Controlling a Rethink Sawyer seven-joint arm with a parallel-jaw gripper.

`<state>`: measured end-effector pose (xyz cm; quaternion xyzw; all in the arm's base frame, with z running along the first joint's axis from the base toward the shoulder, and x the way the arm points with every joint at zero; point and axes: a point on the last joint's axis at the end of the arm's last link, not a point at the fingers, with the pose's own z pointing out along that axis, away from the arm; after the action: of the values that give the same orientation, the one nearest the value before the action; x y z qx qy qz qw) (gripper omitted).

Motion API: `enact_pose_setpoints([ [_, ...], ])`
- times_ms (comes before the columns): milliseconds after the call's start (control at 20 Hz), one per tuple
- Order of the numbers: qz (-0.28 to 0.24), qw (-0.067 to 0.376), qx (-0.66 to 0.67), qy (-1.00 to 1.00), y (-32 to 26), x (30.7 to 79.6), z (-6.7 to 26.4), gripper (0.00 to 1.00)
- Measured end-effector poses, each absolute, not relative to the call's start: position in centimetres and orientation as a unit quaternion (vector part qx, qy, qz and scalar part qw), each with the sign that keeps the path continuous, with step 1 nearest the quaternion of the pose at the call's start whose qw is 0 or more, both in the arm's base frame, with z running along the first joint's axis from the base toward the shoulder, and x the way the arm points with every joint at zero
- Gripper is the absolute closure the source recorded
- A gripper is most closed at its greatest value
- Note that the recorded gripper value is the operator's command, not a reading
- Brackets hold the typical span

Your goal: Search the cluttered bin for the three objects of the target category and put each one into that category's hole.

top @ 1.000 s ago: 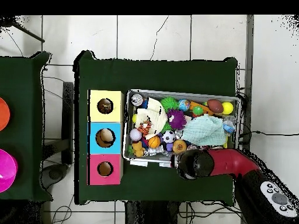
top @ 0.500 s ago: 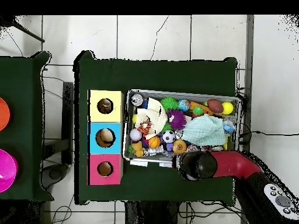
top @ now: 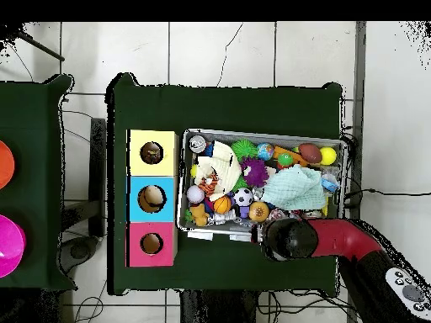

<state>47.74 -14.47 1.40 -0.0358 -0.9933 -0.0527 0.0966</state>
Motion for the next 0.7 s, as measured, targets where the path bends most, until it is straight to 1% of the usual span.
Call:
enact_pose_setpoints([
  [700, -0.055, 0.091, -0.054, -0.993, -16.2, 47.9, 1.1, 0.0],
])
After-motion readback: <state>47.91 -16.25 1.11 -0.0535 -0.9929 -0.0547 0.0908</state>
